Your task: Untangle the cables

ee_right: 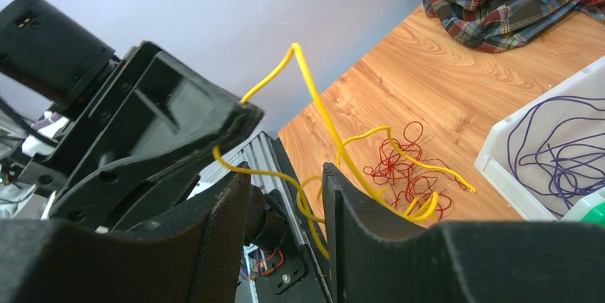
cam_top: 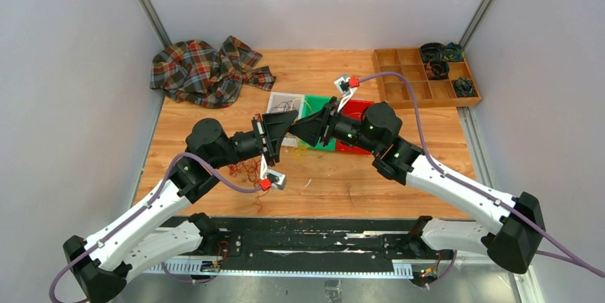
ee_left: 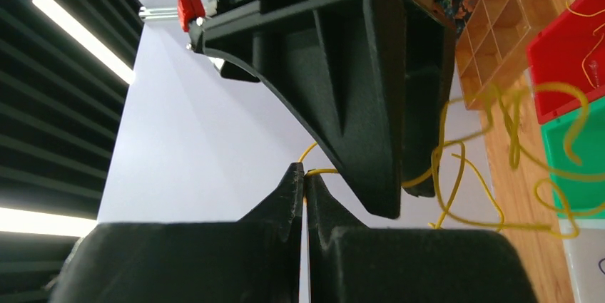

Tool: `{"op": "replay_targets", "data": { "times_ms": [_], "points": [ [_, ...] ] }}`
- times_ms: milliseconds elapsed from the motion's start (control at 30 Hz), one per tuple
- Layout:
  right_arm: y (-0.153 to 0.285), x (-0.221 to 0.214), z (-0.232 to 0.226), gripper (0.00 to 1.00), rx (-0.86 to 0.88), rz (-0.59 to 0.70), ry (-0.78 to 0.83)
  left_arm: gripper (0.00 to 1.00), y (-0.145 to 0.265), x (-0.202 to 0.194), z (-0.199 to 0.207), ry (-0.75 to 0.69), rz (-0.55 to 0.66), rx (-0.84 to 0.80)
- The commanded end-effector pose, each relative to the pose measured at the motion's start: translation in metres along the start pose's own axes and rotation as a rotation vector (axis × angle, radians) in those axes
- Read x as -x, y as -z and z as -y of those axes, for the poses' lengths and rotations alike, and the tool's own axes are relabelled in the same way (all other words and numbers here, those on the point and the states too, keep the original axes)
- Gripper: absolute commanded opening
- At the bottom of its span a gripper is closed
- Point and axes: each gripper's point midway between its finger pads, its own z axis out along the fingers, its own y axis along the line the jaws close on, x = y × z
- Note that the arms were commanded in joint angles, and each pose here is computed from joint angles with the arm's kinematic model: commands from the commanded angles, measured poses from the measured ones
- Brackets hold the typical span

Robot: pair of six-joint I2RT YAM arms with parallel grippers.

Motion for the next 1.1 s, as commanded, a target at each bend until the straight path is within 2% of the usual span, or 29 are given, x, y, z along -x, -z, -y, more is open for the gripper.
{"op": "replay_targets", "data": {
  "times_ms": [0,500,867,1067],
  "points": [
    [-0.012,0.005,0.002,0.41,-0.008,0.057,-0.054,0.01,0.0,0.005,-0.028,-0.016,0.025,0.067],
    [-0.02,-0.036,0.025,0.31,-0.117,0.038,-0.078,0.01,0.001,-0.003,-0.043,-0.031,-0.013,0.089],
    [0.006,-0.083,0.074,0.27,-0.279,0.011,-0.11,0.01,-0.002,-0.01,-0.082,-0.052,-0.035,0.147],
    [0.015,-0.104,0.093,0.22,-0.341,-0.016,-0.126,0.01,0.002,-0.012,-0.108,-0.075,-0.048,0.19]
  ]
}}
